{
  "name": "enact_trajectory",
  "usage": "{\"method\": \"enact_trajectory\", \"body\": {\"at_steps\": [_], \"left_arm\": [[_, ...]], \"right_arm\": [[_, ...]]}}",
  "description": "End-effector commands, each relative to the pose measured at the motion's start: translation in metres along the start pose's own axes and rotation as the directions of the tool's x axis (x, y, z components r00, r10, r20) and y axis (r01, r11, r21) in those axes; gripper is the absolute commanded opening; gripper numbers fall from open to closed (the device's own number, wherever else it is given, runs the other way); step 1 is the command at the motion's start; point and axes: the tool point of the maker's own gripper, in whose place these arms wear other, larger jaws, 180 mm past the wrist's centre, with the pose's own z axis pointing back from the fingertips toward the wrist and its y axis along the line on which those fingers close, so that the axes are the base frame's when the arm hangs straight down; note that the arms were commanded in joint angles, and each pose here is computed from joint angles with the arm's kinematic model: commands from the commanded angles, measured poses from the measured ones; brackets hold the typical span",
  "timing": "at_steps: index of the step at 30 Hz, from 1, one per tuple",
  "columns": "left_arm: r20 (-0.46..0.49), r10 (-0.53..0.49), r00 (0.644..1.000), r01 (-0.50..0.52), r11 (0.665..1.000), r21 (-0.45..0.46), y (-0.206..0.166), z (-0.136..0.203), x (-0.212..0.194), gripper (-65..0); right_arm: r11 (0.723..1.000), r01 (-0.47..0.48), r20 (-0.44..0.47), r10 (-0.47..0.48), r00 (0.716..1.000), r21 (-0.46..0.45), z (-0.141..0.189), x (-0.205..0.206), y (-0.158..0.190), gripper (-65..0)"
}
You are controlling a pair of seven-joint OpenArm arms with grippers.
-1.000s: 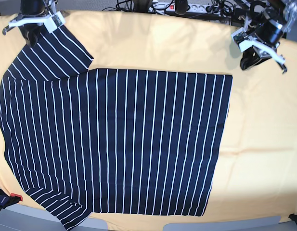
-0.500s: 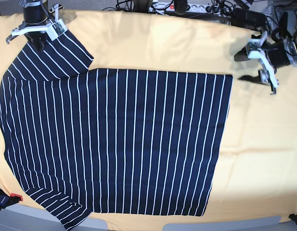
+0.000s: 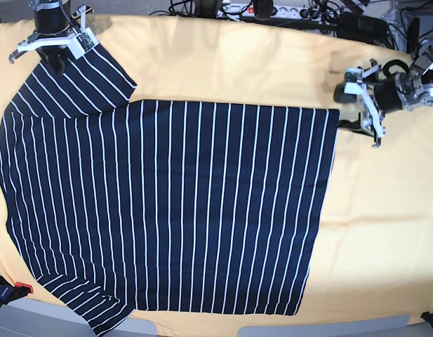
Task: Fold the T-shirt properly
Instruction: 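Lower both grippers onto the shirt's shoulder and collar edge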
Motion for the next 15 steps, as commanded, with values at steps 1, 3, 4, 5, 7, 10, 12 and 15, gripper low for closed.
{"method": "enact_trajectory", "body": {"at_steps": [1,3,4,5,7,10,12,15], "left_arm": [[-0.019,-0.022,1.000,0.022,1.000,-0.011,0.002,0.001,-0.005,-26.1],[0.007,-0.021,1.000,0.021,1.000,-0.012,0.004,-0.009,0.003,-26.1],[0.020,-0.020,1.000,0.020,1.000,-0.013,0.005,-0.014,0.007,-26.1],[0.026,-0.021,0.999,0.021,1.000,-0.014,0.006,-0.019,0.009,-26.1],[0.030,-0.023,0.999,0.023,1.000,-0.019,0.007,-0.027,0.013,-26.1],[0.016,-0.029,0.999,0.029,0.999,-0.021,0.010,-0.038,0.012,-30.0],[-0.015,-0.035,0.999,0.034,0.999,-0.021,0.013,-0.041,0.007,-46.8],[-0.044,-0.021,0.999,0.021,1.000,-0.011,0.019,-0.041,0.002,-65.0]], "right_arm": [[1.000,0.001,0.023,0.000,1.000,-0.020,0.002,0.005,-0.006,-65.0],[1.000,0.025,0.019,-0.025,1.000,-0.003,0.002,0.005,-0.003,-65.0],[0.999,0.038,0.017,-0.038,0.999,0.007,0.002,0.004,-0.001,-65.0],[0.999,0.043,0.016,-0.044,0.999,0.011,0.002,0.004,0.000,-65.0],[0.999,0.045,0.015,-0.045,0.999,0.013,0.002,0.004,0.000,-65.0],[0.999,0.045,0.016,-0.046,0.999,0.013,0.002,0.004,0.000,-65.0],[0.999,0.036,0.018,-0.037,0.999,0.028,0.002,0.005,0.003,-65.0],[0.988,0.032,0.014,-0.035,0.999,0.154,0.005,0.005,0.025,-53.9]]}}
